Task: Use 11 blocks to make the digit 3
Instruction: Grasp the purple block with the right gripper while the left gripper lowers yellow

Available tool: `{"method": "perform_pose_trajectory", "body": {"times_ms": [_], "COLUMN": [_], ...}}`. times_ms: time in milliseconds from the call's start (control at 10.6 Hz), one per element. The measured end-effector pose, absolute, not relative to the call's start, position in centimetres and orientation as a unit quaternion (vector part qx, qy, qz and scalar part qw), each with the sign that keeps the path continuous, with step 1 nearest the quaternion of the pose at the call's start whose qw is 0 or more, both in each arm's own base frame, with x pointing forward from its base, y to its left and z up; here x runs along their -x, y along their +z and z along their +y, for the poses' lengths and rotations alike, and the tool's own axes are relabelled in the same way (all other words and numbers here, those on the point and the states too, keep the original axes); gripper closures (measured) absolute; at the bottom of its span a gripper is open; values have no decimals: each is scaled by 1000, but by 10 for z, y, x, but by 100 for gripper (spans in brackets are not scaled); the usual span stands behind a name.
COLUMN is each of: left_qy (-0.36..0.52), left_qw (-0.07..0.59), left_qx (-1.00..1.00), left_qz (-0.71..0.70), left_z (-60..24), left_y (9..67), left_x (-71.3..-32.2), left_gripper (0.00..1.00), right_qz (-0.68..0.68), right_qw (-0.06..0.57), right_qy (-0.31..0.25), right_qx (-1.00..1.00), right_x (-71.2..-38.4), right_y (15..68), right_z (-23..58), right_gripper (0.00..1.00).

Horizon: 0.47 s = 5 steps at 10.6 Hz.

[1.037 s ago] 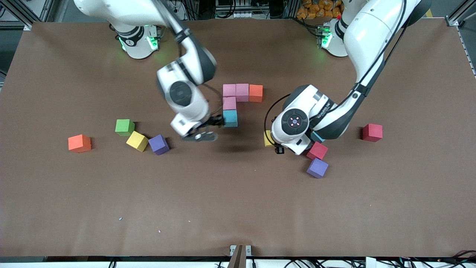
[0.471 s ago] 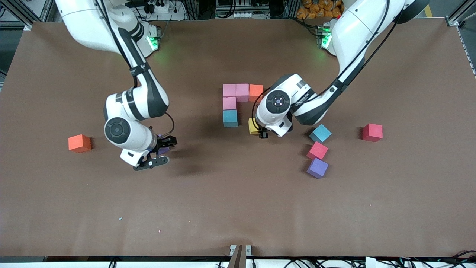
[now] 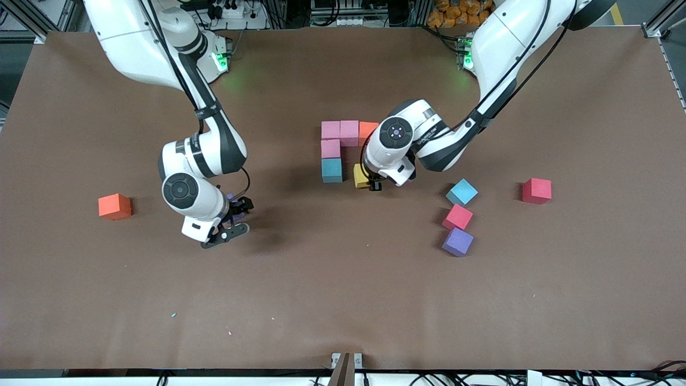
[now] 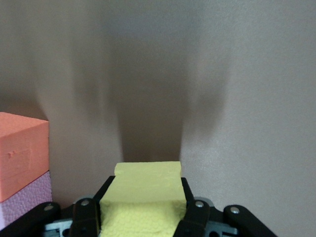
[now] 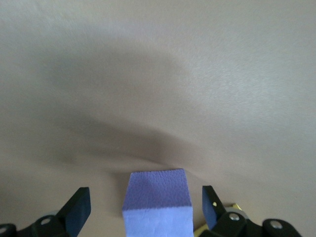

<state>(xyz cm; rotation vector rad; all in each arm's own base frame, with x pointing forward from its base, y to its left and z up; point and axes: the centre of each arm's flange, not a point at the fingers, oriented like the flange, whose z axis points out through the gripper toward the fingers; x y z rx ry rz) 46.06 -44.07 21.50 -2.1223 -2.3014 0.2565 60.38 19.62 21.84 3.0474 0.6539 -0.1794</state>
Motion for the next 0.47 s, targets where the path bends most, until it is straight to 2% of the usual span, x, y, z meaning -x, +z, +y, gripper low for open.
{"method": "perform_pose_trajectory", "body": {"times_ms": [471], "left_qy": [71], "left_qw": [0], "left_qx": [693], "left_qz": [-718], "left_z": [-459], "left_y": [205], "left_x": [-432], "left_gripper": [46], "right_qz": [227], "right_qw": [12], "right_qy": [-61], "right_qx": [-972], "right_x": [-594], "right_y": [200], "right_z": [189], "right_gripper": [0]}}
